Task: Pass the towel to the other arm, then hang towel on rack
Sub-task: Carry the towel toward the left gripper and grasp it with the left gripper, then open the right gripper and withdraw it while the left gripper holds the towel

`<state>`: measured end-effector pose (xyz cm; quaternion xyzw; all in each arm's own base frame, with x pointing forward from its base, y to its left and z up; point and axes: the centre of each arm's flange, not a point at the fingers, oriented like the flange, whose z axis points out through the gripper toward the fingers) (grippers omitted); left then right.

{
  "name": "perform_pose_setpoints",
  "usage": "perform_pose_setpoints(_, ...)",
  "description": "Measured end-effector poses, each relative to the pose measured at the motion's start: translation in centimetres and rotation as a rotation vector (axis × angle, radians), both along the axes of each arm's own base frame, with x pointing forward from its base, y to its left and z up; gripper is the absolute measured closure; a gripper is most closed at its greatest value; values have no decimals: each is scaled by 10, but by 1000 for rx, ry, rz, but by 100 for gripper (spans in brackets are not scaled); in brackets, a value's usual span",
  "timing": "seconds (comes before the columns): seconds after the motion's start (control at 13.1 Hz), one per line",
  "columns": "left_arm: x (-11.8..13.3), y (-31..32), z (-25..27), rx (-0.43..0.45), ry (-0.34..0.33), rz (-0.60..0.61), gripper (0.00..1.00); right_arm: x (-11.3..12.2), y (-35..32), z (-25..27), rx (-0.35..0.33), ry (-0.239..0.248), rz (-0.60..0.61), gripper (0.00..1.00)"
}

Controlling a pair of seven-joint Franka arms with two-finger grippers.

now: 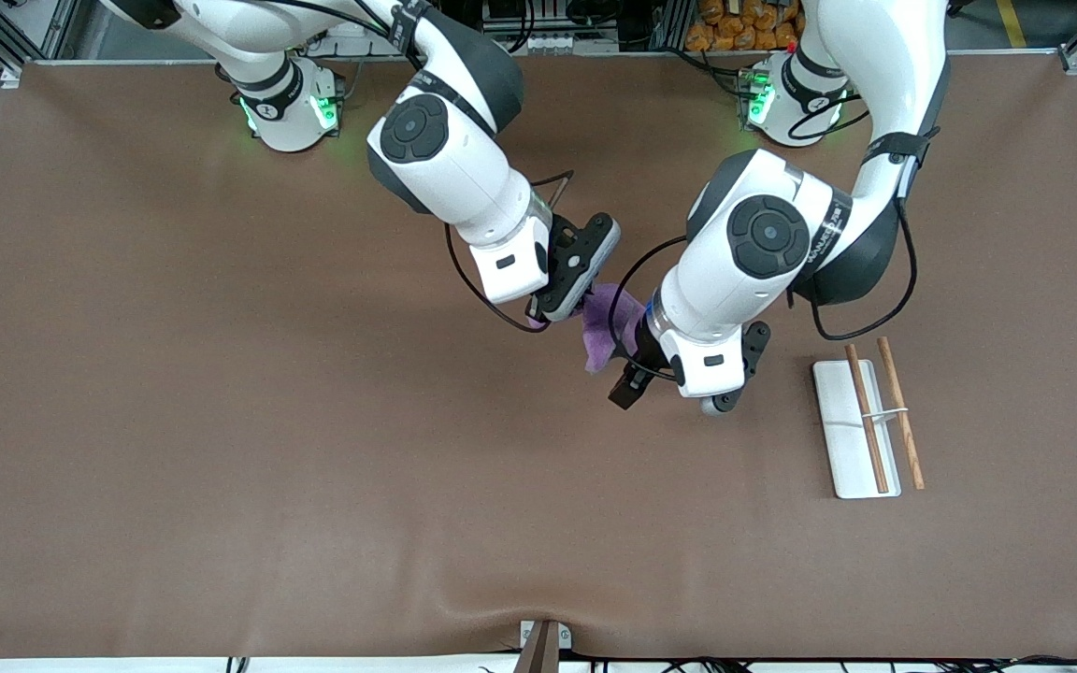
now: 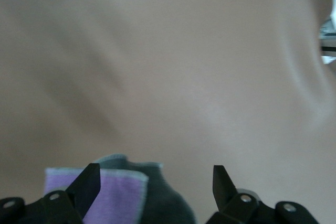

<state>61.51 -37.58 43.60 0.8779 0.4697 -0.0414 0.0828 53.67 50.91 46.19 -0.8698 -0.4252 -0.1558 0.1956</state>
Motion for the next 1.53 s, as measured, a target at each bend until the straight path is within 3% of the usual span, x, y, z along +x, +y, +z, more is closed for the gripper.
perform_pose_setpoints(0.23,-8,-3,-1,7,56,-10,10,0,0,0,0,0,0,93)
perform_pose_setpoints(0.31,-10,-4,-1,1,71,-11,18,0,0,0,0,0,0,93)
perform_pose_setpoints(0.38,-11,-4,-2,-3,85,-10,19,0,0,-1,0,0,0,93)
perform_pose_setpoints(0.54,-13,-4,-3,-6,104,-10,35,0,0,-1,0,1,0,93)
perform_pose_setpoints(0.61,-14,-4,-3,-2,115,-11,37,0,0,-1,0,1,0,93)
perform_pose_setpoints(0.77,-14,-1,-4,5,126,-9,54,-1,1,-1,0,1,2,93)
perform_pose_setpoints(0.84,-13,1,-3,6,129,-8,55,-1,1,-1,0,1,2,93)
perform_pose_setpoints(1.15,-13,3,2,5,128,-7,98,-1,1,-2,-1,2,2,93)
perform_pose_setpoints(1.53,-13,11,12,13,131,-39,98,-1,1,-5,-4,6,3,93)
